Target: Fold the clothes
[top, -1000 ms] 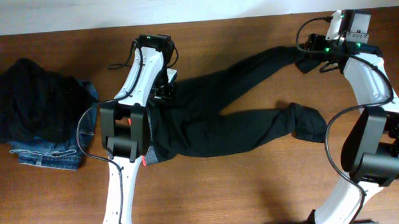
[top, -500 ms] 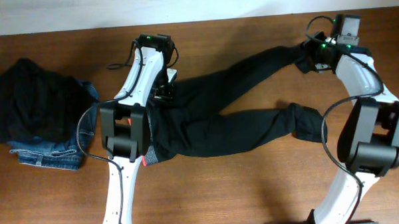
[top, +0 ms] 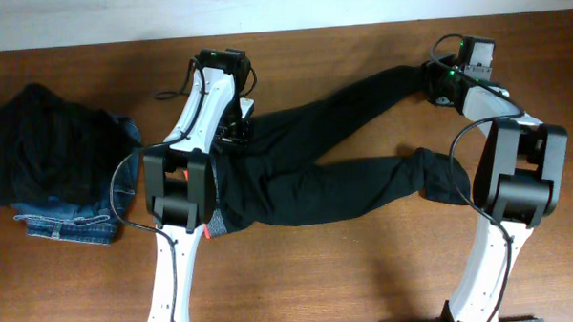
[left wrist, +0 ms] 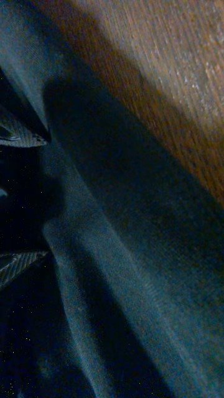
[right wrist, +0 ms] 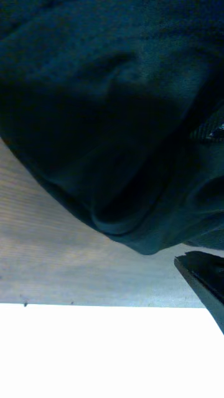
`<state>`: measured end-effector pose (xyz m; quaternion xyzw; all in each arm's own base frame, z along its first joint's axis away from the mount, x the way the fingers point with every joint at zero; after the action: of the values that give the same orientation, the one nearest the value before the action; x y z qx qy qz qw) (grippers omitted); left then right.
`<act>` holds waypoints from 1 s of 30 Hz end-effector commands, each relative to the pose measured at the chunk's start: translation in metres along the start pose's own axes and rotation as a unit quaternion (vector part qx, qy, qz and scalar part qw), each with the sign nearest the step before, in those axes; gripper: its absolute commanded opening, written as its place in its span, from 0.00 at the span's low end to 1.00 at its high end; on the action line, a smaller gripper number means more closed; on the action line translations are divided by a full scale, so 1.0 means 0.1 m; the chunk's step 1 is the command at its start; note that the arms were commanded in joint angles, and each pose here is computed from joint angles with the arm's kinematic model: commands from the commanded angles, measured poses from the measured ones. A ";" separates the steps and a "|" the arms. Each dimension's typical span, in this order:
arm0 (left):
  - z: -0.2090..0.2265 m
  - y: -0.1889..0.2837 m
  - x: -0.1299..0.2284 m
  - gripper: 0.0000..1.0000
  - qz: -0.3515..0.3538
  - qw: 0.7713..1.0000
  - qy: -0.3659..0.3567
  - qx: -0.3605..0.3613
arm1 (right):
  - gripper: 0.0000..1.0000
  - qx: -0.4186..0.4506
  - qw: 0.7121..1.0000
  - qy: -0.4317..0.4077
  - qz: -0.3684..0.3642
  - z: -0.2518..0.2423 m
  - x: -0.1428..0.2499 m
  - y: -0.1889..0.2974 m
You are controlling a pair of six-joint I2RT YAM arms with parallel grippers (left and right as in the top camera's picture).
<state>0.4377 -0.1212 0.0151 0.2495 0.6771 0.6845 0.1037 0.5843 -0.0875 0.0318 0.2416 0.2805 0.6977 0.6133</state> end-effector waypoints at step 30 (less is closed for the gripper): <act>0.00 0.20 -0.06 0.42 -0.023 1.000 0.005 0.000 | 0.48 -0.086 0.966 0.211 0.123 0.09 -0.38 0.41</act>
<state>0.4352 -0.1205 0.0198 0.2520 0.6768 0.6847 0.0982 0.5716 -0.1306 0.0524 0.0998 0.3025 0.8100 0.4924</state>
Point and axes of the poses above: each gripper's point midway between its finger pads, its own y axis back along the fingers, its own z axis along the line the jaws close on, x = y × z, the point moved 1 cm from there along y, back along the fingers, and after that the axes turned 12 degrees about -y, right-handed, at the moved point
